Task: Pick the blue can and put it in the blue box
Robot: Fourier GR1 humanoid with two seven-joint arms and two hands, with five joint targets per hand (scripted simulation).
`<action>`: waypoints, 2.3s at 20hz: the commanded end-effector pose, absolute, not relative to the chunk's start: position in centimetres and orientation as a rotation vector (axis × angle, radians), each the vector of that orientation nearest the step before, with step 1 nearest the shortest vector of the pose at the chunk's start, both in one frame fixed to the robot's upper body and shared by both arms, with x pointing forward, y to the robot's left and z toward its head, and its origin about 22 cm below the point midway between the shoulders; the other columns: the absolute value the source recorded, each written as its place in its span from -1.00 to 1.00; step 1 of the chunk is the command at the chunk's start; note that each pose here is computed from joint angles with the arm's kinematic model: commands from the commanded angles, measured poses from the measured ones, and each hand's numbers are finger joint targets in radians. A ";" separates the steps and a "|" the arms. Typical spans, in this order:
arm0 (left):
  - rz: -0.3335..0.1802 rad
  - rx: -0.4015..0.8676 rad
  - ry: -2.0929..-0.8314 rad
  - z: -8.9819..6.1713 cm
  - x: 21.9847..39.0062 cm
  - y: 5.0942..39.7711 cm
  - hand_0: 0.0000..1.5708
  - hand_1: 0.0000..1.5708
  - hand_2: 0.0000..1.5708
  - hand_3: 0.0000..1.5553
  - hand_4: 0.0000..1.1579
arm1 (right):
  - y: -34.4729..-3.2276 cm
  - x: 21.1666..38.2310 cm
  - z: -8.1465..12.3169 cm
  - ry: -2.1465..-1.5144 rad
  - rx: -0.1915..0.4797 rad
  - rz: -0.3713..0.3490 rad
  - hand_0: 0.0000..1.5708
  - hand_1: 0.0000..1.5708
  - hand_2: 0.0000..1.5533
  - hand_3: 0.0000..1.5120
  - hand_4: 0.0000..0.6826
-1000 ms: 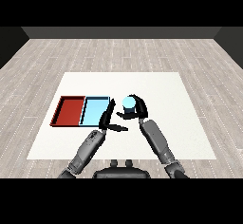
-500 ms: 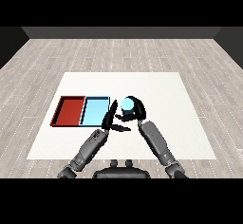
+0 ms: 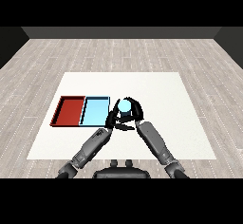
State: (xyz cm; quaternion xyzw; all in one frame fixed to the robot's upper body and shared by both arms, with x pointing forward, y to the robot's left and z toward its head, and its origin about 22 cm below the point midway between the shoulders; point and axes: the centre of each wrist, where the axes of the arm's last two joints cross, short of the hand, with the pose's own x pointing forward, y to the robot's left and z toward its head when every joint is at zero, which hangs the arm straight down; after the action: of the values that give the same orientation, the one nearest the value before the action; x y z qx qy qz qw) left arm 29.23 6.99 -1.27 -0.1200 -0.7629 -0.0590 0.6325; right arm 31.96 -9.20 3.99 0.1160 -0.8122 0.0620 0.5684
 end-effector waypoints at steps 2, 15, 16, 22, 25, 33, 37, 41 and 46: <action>-0.151 -0.267 -1.735 -0.7 30.2 7.7 -1.00 -1.00 -1.00 -1.00 -1.00 | -8.9 32.0 4.0 -1.909 0.303 0.154 0.82 0.82 0.88 0.83 0.62; -0.160 -0.270 -1.750 -0.8 30.7 5.5 -1.00 -1.00 -1.00 -1.00 -1.00 | -6.3 30.8 5.1 -1.923 0.304 0.153 0.87 0.87 0.89 0.82 0.55; -0.163 -0.253 -1.737 -0.9 30.3 4.8 -1.00 -1.00 -1.00 -1.00 -1.00 | -7.4 30.9 4.7 -1.910 0.314 0.164 0.86 0.86 0.88 0.81 0.57; -0.188 -0.255 -1.733 -0.8 30.6 4.8 -1.00 -1.00 -1.00 -1.00 -1.00 | -6.4 30.3 3.5 -1.889 0.309 0.196 0.84 0.84 0.86 0.80 0.42; -0.177 -0.123 -1.714 -1.7 30.8 4.7 -1.00 -1.00 -1.00 -1.00 -0.20 | -5.5 29.6 4.3 -1.918 0.318 0.209 0.84 0.84 0.86 0.80 0.48; -0.106 -0.052 -1.685 -1.7 29.5 4.1 1.00 1.00 0.99 0.88 0.94 | -5.5 30.3 5.1 -1.903 0.361 0.183 0.81 0.81 0.88 0.81 0.55; -0.117 -0.049 -1.687 -1.9 31.3 4.6 1.00 1.00 0.98 0.88 0.96 | -5.8 29.9 4.3 -1.888 0.338 0.161 0.82 0.82 0.88 0.82 0.56; -0.097 -0.033 -1.724 1.5 32.3 5.1 1.00 1.00 0.98 0.89 0.97 | -6.2 31.7 4.5 -1.909 0.346 0.165 0.81 0.81 0.88 0.82 0.53; -0.102 -0.016 -1.731 -0.7 31.4 5.3 1.00 1.00 0.99 0.89 0.97 | -6.5 30.9 4.9 -1.896 0.248 0.219 -1.00 -1.00 -1.00 -1.00 -1.00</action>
State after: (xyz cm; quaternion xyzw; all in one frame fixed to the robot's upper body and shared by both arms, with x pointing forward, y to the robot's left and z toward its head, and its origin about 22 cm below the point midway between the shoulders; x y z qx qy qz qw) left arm 31.27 5.85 -1.35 -0.0002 -0.7548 -0.0508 0.6540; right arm 31.47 -6.82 4.92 0.1192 -0.8114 0.0833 0.5662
